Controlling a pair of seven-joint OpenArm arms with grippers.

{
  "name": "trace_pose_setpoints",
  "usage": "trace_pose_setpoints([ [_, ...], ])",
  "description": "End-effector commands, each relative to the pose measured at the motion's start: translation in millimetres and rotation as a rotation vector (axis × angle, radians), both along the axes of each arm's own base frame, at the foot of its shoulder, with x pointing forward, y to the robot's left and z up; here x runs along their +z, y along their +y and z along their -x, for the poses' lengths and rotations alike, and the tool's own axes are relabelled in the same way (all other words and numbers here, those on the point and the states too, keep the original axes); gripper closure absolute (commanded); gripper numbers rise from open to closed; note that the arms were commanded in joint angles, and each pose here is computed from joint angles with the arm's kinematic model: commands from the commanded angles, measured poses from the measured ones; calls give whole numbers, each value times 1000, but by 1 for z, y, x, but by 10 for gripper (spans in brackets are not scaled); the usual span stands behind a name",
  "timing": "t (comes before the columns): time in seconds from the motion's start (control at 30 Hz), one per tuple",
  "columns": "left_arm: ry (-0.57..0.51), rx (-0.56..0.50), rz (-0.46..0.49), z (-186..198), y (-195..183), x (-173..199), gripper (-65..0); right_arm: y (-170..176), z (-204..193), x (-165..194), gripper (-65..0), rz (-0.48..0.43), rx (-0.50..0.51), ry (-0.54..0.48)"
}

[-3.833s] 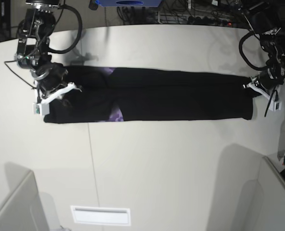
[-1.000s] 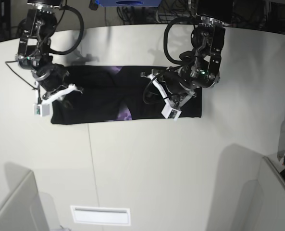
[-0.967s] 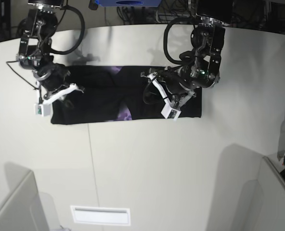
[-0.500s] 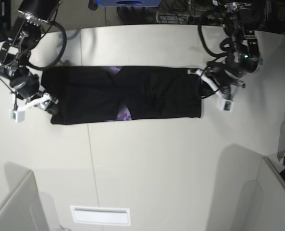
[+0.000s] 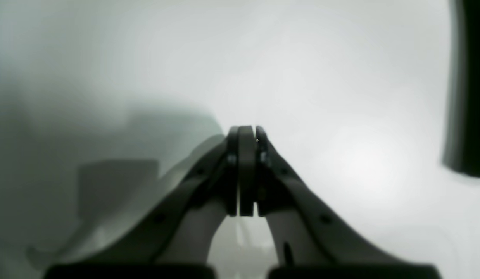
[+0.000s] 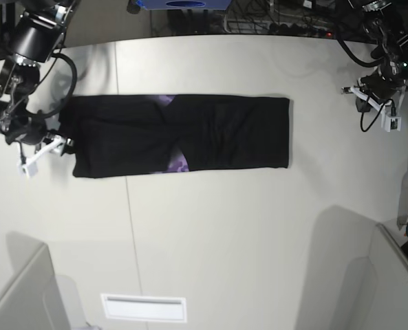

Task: Fold the T-shirt properly
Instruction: 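Release the left gripper and press the folded strip flat, then grasp the strip end with the right gripper and fold it toward the left gripper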

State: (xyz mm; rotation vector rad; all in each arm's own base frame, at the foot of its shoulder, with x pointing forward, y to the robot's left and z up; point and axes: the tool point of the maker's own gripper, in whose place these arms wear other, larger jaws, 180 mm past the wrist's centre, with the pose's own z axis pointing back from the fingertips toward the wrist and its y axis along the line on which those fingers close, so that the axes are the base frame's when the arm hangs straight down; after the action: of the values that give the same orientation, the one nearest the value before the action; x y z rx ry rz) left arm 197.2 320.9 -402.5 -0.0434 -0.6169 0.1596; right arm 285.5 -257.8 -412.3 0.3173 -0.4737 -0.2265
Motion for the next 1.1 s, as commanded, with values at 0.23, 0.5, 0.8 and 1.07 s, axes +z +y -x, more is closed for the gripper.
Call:
trace_pose_setpoints([
  [0.23, -76, -13, -17, -9, 3, 13, 0, -1, -8, 8, -372, 24, 72, -39],
  [0.5, -42, -142, 42, -20, -45, -5, 0, -4, -1, -16, -371, 20, 66, 28],
  [0.8, -3, -186, 146, -43, -99, -30, 0, 34, 16, -24, -368, 17, 239, 44],
  [1.07, -17, -246, 180, -47, -129, -38, 0, 34, 14, -23, -249, 14, 238, 37],
])
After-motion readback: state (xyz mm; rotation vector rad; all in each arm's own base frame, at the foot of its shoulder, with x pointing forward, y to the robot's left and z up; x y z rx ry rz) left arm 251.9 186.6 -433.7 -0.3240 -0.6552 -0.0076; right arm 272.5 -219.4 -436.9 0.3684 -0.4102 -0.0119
